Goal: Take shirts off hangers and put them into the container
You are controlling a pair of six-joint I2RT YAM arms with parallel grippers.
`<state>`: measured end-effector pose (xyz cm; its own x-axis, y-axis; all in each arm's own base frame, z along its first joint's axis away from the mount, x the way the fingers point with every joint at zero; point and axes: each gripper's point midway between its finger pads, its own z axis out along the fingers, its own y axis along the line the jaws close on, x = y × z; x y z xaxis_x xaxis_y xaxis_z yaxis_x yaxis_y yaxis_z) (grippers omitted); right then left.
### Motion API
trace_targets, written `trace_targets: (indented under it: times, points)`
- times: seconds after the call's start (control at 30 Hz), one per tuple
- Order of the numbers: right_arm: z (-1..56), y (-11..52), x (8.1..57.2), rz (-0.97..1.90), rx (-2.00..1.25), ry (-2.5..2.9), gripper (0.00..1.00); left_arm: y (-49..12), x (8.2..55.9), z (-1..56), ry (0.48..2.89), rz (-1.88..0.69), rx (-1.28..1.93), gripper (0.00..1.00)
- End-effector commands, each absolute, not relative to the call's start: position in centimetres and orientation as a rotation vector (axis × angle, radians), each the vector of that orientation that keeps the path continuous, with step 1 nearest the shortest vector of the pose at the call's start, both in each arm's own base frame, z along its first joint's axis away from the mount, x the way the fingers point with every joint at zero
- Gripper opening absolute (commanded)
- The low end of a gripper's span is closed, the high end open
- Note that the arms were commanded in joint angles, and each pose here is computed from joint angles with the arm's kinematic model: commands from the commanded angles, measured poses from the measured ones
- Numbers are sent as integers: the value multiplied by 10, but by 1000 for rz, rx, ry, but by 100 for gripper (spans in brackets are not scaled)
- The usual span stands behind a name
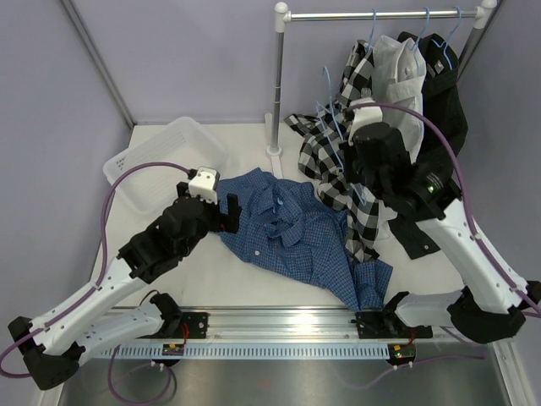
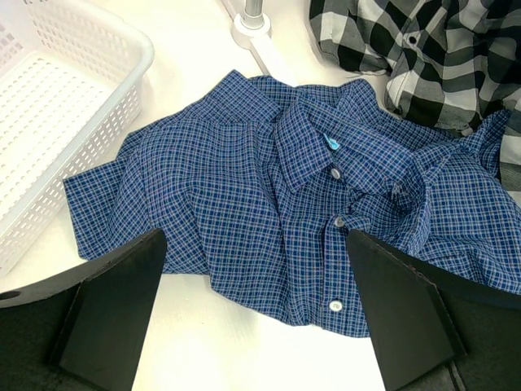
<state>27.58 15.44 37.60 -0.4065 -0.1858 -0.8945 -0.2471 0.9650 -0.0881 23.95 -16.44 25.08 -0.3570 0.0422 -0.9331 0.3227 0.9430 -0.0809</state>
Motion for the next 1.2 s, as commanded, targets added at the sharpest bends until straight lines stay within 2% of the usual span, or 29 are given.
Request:
trace_targets:
  times: [0.0,0.43,0.73,0.97,1.0,1.1,1.13,1.17]
  points:
    - [430,153,314,82,-202,1855,0,-161,242,257,1890,-303,227,99]
    - [465,189,412,115,-187,1789,0,-166,238,253,1906,-335,259,99]
    - [426,206,473,112,-165,1834,0,-163,238,257,1898,-331,253,99]
    - [388,212,491,115,-159,1896,1,-163,238,257,1899,-335,260,99]
    - [385,212,490,117,-158,1904,3,-163,238,257,1897,-335,261,99]
    - [386,212,483,146,-159,1901,21,-162,237,256,1900,-330,263,99]
    - [390,210,475,156,-158,1896,34,-162,237,257,1899,-331,262,99]
    - [393,209,471,168,-164,1892,41,-162,237,257,1899,-331,262,99]
